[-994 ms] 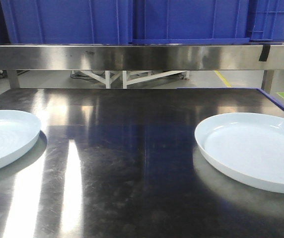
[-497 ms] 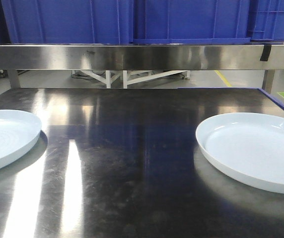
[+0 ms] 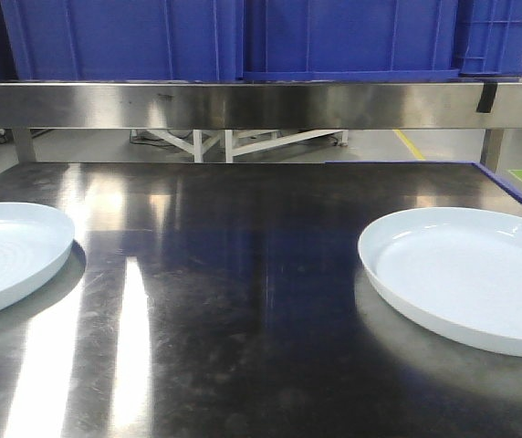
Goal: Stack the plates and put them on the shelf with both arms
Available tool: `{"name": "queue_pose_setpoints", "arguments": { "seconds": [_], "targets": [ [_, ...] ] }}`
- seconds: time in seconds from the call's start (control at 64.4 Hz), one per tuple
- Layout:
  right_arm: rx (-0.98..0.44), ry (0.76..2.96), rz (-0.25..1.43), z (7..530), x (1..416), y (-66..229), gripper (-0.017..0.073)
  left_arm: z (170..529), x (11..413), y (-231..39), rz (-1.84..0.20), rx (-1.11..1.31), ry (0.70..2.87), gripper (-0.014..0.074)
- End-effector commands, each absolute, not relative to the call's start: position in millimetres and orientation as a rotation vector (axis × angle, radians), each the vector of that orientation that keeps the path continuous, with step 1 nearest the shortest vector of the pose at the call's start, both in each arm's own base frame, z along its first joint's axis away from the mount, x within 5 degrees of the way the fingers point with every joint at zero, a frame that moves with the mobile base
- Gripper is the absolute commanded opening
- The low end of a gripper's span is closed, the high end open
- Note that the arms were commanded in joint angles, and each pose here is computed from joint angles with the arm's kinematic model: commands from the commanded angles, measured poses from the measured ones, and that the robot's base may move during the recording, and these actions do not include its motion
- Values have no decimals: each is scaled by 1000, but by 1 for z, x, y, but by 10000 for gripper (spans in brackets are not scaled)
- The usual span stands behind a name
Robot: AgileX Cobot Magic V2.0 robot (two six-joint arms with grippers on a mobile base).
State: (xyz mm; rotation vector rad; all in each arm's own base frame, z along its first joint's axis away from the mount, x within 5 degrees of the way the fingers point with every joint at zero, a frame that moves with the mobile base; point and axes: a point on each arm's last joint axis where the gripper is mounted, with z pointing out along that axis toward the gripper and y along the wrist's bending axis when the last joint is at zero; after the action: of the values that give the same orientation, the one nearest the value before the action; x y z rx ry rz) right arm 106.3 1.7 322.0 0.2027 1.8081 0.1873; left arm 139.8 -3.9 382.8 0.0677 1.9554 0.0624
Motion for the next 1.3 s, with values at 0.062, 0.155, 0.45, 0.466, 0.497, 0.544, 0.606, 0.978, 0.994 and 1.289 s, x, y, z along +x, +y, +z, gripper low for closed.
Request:
{"name": "queue_pose_setpoints", "arguments": {
  "seconds": [0.062, 0.155, 0.45, 0.466, 0.497, 0.544, 0.606, 0.978, 0.994, 1.289],
  "targets": [
    [210, 1793, 184, 340, 140, 1, 23, 399, 140, -5, 53, 73, 1869, 90],
    [245, 1810, 214, 335, 156, 1, 23, 399, 140, -5, 53, 73, 1869, 90],
    [268, 1777, 214, 328, 183, -1, 23, 399, 140, -5, 52, 72, 1869, 90],
    [268, 1781, 214, 327, 184, -1, 23, 399, 140, -5, 51, 70, 1869, 90],
    [269, 1791, 214, 326, 184, -1, 23, 399, 140, -5, 46, 68, 1869, 90],
    [270, 1808, 215, 325, 183, -1, 27, 399, 140, -6, 35, 63, 1872, 90],
    [266, 1834, 211, 323, 183, 0, 56, 398, 140, -7, 11, 54, 1876, 92],
    [263, 1883, 204, 316, 186, 0, 557, 365, 163, -9, 5, 30, 2186, 548],
    [264, 1886, 204, 316, 186, 0, 557, 363, 165, -10, 4, 27, 2196, 549],
    [264, 1892, 204, 315, 186, 0, 557, 329, 213, -14, 3, -6, 2345, 549]
  ]
}}
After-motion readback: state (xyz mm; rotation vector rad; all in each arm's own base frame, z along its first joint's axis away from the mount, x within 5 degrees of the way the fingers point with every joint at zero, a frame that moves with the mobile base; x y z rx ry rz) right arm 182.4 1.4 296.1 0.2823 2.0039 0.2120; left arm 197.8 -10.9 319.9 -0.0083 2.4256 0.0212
